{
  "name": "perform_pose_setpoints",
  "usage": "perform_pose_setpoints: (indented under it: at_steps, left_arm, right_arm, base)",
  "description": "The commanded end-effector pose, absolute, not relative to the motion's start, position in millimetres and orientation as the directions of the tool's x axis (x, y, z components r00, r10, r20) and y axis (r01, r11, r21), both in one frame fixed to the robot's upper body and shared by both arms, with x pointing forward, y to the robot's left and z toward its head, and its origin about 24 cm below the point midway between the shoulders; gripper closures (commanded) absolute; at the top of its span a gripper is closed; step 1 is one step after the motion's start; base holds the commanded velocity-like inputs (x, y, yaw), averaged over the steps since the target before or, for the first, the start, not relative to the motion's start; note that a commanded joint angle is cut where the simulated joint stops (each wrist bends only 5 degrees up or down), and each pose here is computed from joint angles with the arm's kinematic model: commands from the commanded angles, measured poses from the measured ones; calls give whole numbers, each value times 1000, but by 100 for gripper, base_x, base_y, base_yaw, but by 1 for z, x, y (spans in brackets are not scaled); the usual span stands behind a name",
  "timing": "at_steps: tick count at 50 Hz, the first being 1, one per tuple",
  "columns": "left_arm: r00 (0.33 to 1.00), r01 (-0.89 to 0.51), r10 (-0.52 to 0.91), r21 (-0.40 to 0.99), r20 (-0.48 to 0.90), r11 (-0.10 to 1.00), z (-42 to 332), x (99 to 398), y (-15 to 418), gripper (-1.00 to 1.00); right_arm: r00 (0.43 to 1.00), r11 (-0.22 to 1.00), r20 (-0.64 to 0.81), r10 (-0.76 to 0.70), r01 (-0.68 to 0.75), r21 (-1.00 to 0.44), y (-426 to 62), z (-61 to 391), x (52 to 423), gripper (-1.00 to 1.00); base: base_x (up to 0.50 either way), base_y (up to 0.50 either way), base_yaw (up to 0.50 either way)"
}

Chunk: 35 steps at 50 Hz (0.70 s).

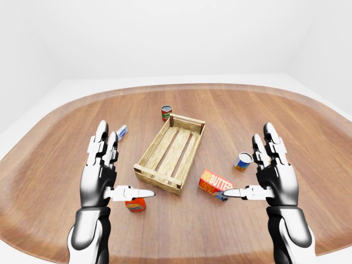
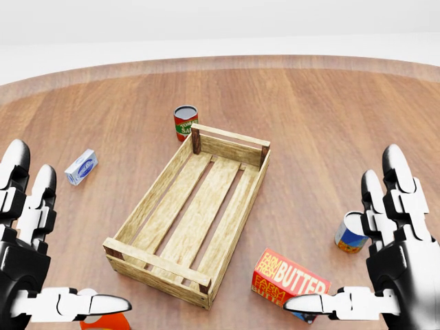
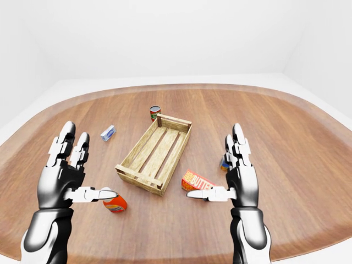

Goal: Pick up the butter and put it in the tray.

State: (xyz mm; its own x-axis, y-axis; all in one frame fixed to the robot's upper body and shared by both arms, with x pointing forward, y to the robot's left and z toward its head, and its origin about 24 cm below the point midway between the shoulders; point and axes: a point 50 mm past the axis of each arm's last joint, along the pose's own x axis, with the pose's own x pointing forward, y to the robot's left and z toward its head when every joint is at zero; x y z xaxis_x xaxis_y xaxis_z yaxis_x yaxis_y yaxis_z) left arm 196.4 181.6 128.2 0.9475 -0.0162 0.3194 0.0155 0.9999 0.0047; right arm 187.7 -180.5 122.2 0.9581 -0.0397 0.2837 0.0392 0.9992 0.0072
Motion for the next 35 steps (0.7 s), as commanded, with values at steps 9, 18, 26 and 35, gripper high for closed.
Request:
perform_pose_setpoints:
  at_steps: [9, 18, 26, 35]
  left_arm:
    - [949, 9, -10, 6, 315, 1000, 127, 199, 182, -100]
    - [950, 7, -9, 8, 311, 1000, 126, 198, 181, -100]
    - [949, 3, -6, 9, 315, 1000, 127, 198, 182, -100]
    - [949, 5, -9, 11, 315, 1000, 128, 197, 181, -100]
  right_arm:
    - [994, 988, 52, -93, 99, -119, -211, 70, 210, -100]
    - [996, 975, -34, -80, 71, -209, -212, 52, 228, -100]
    - [999, 968, -12, -46, 41, -247, -206, 59, 242, -100]
    - [996, 966, -85, -27, 4, -258, -202, 43, 250, -100]
  base:
    - [0, 0, 0]
    - [0, 0, 0]
    - [0, 0, 0]
    - [0, 0, 0]
